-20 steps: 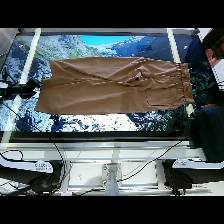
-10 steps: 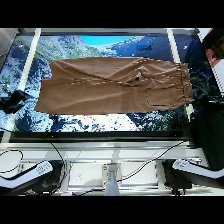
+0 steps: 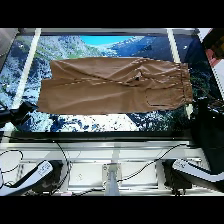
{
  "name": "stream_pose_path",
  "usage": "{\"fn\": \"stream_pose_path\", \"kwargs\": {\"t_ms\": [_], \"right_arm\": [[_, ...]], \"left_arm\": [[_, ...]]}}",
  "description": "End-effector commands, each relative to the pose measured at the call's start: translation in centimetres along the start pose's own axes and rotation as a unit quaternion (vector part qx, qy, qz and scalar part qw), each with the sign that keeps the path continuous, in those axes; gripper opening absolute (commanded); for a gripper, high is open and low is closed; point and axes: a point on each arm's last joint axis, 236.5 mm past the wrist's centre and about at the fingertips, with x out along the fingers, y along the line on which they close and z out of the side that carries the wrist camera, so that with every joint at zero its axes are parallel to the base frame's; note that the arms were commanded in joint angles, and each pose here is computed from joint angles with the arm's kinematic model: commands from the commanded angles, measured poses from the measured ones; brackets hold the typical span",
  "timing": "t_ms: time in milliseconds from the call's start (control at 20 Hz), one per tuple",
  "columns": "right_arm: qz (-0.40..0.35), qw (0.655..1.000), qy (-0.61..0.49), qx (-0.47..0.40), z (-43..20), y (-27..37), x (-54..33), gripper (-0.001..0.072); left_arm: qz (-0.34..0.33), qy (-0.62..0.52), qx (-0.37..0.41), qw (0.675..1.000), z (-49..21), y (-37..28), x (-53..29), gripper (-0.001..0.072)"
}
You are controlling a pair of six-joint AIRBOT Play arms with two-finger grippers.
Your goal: Fold the clothes and pants, and hang the long-sleeved shirts on hangers.
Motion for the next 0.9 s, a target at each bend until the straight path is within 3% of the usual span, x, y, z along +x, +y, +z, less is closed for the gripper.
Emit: {"fn": "stream_pose_path", "kwargs": {"t_ms": [0,350,550,800,850], "right_arm": [[0.003,0.998,-0.011,0.067,0.4,-1.0,1.6,0.0553],[0.027,0.997,-0.01,0.075,0.4,-1.0,3.3,0.0545],[0.038,0.999,-0.001,0.029,-0.1,1.1,4.4,0.0543],[0.028,0.999,-0.022,-0.001,0.3,3.0,6.1,0.0409],[0.027,0.999,-0.02,-0.007,0.0,3.1,6.2,0.0356]], "left_arm": [[-0.004,0.002,-0.007,1.0,-0.4,-0.1,0.1,0.0687],[-0.015,-0.001,-0.017,1.0,-0.3,-0.6,0.2,0.0687],[-0.015,-0.001,-0.017,1.0,-0.3,-0.6,0.2,0.0687],[-0.016,0.006,-0.027,1.0,-0.7,-0.5,0.3,0.0687],[-0.017,0.017,-0.052,0.998,-1.3,-0.5,0.5,0.0687]]}}
